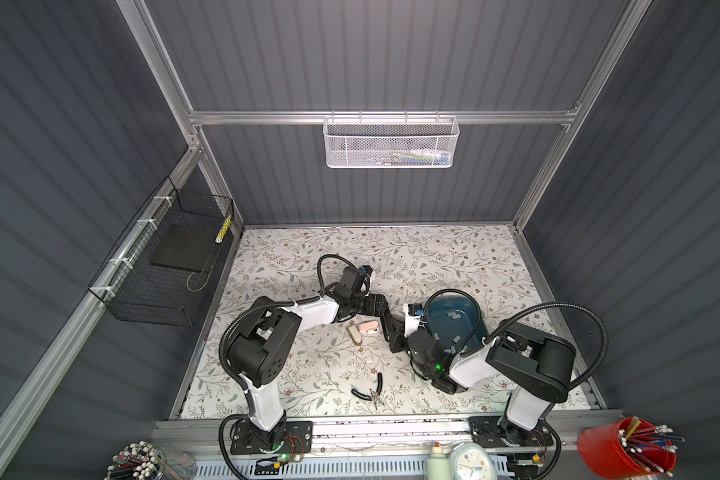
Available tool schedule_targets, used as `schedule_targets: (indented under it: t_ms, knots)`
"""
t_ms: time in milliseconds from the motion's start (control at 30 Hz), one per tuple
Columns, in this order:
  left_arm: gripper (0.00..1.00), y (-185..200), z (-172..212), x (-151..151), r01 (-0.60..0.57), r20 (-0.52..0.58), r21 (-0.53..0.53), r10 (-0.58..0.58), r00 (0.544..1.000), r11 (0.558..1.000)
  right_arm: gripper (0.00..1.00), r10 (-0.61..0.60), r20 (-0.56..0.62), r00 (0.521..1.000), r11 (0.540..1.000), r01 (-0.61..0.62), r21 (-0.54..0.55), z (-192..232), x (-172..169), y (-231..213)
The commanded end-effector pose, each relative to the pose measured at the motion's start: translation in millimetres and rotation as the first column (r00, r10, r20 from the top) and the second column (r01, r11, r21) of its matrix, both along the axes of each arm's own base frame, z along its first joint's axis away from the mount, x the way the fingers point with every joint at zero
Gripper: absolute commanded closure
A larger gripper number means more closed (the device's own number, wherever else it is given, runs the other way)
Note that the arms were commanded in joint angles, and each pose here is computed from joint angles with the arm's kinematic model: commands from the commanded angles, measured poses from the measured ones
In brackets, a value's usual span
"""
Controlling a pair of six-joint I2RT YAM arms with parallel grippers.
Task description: Load the staples into the stapler
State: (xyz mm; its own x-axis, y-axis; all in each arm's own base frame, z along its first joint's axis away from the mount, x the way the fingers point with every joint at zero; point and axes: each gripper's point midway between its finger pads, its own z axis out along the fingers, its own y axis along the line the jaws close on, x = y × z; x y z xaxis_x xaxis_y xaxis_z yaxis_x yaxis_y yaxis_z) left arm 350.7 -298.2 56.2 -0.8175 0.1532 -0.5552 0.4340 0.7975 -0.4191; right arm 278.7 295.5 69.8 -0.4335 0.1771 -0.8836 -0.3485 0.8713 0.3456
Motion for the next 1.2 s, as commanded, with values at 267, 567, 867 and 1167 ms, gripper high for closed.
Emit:
schedule_targets:
  t_ms: [267,567,867,1167]
  knots:
    - [0.23,-3,4,4,0.003,-0.017,-0.003,-0.003,1.0,1.0,0.72,-0.018,-0.21,0.978,0.943,-0.053,-0.33,-70,-25,-32]
    - [0.2,0,18,4,0.001,0.013,-0.007,-0.001,1.0,1.0,0.73,0.003,-0.168,0.986,0.938,-0.061,-0.34,-25,-4,-15]
    - [0.23,0,11,3,-0.001,-0.004,-0.007,0.001,1.0,1.0,0.75,-0.018,-0.258,0.966,0.943,-0.07,-0.327,-74,-15,-21]
    - [0.25,5,0,5,-0.02,-0.036,-0.016,0.019,0.999,1.0,0.78,-0.039,-0.281,0.959,0.951,-0.05,-0.304,-87,-26,-36]
